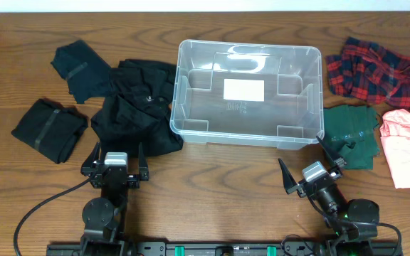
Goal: Pack container
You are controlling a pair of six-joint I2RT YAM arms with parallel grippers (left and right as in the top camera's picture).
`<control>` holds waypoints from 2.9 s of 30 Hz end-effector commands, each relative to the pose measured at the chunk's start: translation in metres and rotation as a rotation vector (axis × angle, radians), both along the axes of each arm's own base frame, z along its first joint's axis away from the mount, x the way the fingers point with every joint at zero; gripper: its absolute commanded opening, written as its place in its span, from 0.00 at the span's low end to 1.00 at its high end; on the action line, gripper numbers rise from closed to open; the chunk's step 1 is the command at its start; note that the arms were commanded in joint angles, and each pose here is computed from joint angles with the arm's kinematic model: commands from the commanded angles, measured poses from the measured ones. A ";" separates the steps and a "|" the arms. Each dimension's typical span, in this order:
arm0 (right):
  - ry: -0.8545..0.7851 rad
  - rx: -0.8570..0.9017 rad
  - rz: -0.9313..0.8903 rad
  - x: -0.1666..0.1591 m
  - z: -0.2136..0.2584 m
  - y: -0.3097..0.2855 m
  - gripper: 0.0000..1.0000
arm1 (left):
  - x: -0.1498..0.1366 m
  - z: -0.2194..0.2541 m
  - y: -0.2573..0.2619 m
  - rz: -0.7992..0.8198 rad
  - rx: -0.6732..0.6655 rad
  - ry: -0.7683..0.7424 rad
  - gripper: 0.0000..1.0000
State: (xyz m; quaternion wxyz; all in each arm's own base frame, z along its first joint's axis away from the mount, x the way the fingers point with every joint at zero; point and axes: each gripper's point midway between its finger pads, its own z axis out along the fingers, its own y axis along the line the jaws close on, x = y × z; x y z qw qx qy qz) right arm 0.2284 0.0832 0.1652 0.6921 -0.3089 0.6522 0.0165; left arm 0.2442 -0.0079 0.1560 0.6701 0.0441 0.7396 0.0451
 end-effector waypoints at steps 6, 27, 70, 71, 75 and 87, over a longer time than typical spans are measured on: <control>-0.007 -0.009 0.017 -0.001 0.000 0.003 0.99 | -0.001 -0.017 0.001 0.005 0.006 0.048 0.98; -0.007 -0.009 0.017 -0.002 0.000 0.003 0.99 | -0.001 -0.017 0.001 0.005 0.006 0.048 0.98; -0.007 -0.009 0.017 -0.002 0.000 0.003 0.99 | 0.008 0.146 0.010 0.065 0.031 0.230 0.98; -0.007 -0.009 0.017 -0.002 0.000 0.003 0.99 | 0.017 0.144 0.002 0.024 0.060 0.326 0.98; -0.007 -0.009 0.017 -0.001 0.000 0.003 0.99 | 0.036 0.136 -0.011 -0.046 0.085 0.563 0.98; -0.007 -0.009 0.017 -0.001 0.000 0.003 0.99 | 0.092 0.095 -0.034 -0.129 0.076 0.977 0.98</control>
